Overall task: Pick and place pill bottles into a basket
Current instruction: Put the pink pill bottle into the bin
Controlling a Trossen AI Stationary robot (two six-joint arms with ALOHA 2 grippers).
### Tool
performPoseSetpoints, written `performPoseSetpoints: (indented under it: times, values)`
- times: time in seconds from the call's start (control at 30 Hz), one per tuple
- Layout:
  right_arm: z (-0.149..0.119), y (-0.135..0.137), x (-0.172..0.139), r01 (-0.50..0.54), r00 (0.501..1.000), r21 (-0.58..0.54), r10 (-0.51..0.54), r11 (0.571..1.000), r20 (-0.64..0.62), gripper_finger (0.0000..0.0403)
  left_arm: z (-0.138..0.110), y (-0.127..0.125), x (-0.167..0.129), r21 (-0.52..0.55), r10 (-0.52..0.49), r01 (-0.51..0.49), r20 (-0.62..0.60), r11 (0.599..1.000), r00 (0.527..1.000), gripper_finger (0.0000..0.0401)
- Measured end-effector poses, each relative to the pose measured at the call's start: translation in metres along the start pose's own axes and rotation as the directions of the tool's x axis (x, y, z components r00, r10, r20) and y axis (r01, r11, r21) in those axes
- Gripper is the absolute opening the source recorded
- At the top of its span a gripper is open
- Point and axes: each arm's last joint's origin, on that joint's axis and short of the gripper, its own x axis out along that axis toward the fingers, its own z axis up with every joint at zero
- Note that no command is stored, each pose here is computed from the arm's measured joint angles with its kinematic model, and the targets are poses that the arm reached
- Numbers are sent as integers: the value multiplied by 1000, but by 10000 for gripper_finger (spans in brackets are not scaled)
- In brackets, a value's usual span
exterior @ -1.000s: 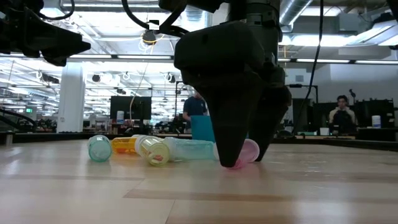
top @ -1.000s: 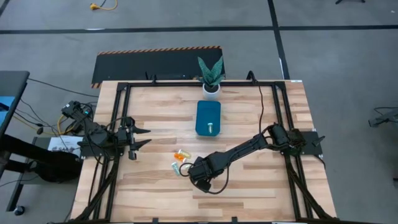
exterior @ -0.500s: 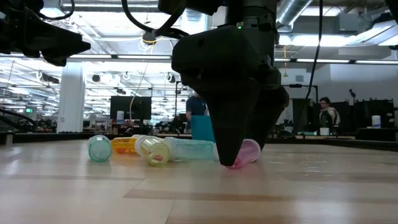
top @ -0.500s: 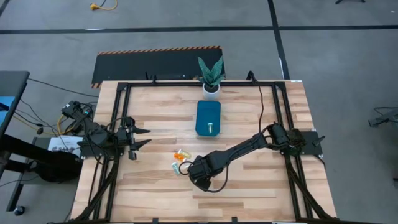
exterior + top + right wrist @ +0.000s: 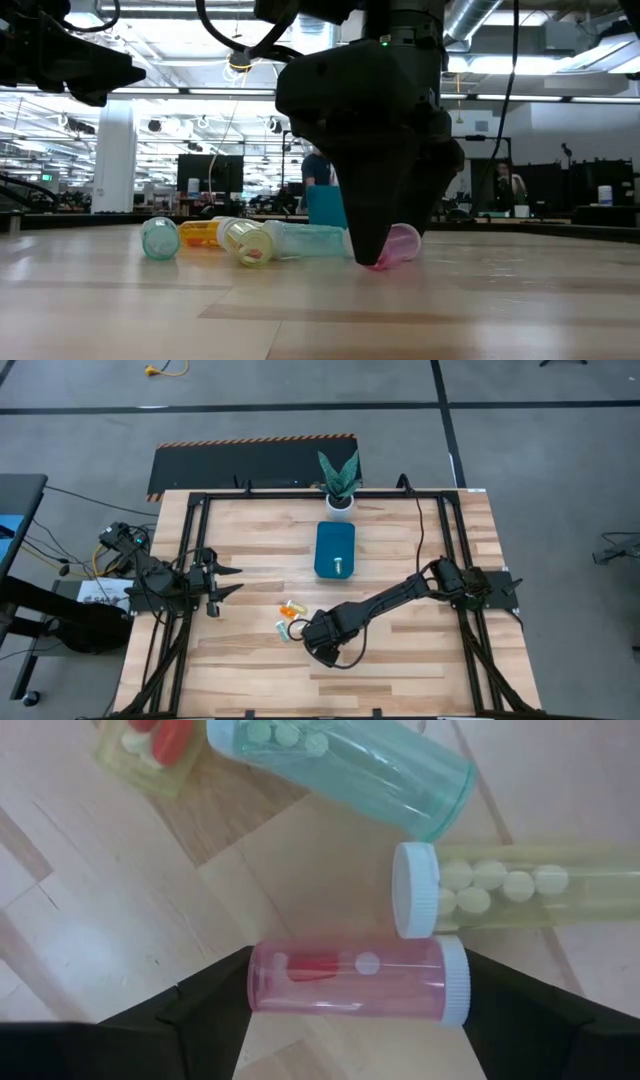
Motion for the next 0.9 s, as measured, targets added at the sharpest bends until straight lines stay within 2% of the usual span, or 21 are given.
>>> performPoseSetpoints:
  times: [0.23,0.43,0.73,0.9]
  values:
    - [4,-2,-8,-17,998,14,18,1000,-53,306,0,0,0,0,0,0,0,1000,1000,175]
    - [11,-7,-29,17,996,-17,-18,1000,-87,306,0,0,0,0,1,-1,0,1000,1000,175]
    - [36,-31,-71,97,990,-68,-103,993,-93,306,0,0,0,0,1,-1,0,1000,1000,175]
    - [52,-51,-90,136,986,-134,-148,982,-80,306,0,0,0,0,1,-1,0,1000,1000,175]
